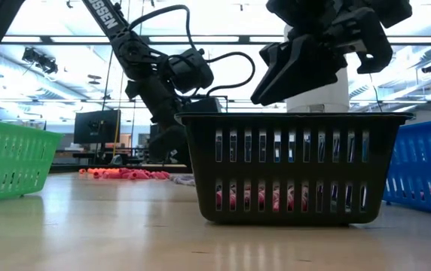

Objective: Sort crayons
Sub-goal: Put the black crayon into the right blue bin

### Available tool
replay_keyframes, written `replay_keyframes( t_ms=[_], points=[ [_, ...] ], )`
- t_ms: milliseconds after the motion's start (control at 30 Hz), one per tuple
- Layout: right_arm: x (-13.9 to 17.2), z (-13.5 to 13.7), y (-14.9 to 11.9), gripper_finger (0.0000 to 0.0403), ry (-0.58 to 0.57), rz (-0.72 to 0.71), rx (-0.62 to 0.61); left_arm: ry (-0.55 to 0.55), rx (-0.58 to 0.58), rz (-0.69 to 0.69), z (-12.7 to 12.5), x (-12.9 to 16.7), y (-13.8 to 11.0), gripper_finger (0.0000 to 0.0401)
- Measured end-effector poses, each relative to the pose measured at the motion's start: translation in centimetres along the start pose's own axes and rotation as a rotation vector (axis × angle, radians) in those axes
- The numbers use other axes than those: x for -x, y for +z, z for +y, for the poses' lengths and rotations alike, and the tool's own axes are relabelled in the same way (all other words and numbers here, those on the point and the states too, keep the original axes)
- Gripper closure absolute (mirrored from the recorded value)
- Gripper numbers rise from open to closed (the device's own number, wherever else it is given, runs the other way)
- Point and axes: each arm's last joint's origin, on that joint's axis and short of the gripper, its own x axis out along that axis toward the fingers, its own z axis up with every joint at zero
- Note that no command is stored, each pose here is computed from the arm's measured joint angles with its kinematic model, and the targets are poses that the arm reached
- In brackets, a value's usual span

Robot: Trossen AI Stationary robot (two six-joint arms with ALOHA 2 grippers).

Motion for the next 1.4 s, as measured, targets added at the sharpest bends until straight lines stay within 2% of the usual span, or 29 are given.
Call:
replay_keyframes(
  t_ms=[167,267,367,567,767,1000,1133,1267,1400],
  points=[
    [0.1,0.0,-0.6,0.0294,-0.046,0.068,-0.017,0.019,0.003,0.001,-0.2,0.2,0.3,0.0383],
    [0.9,-0.1,-0.9,0.0294,-0.147,0.132,-0.033,0.049,-0.006,-0.002,-0.5,0.7,0.7,0.0383],
    [1.8,-0.4,-0.7,0.0294,-0.276,0.133,-0.058,0.085,-0.019,0.003,-0.9,1.5,1.0,0.0383],
    [4.2,-0.7,0.4,0.0294,-0.428,0.063,-0.091,0.152,-0.001,-0.124,-0.8,3.3,2.9,0.0383],
    [6.8,-1.6,1.2,0.0293,-0.523,-0.012,-0.163,0.202,0.048,-0.295,-0.4,4.6,4.7,0.0383],
    [10.6,-2.6,2.2,0.0277,-0.552,-0.139,-0.235,0.206,0.091,-0.625,-0.1,6.3,7.5,0.0383],
    [12.7,-2.7,2.4,0.0261,-0.472,-0.23,-0.339,0.251,0.099,-0.786,0.3,7.6,8.6,0.0383],
    [13.3,-2.7,1.9,0.0255,-0.421,-0.213,-0.404,0.276,0.086,-0.946,0.3,9.0,9.7,0.0383],
    [13.0,-2.6,1.6,0.0256,-0.425,-0.176,-0.412,0.275,0.061,-1.088,-0.5,10.2,10.7,0.0383]
  ],
)
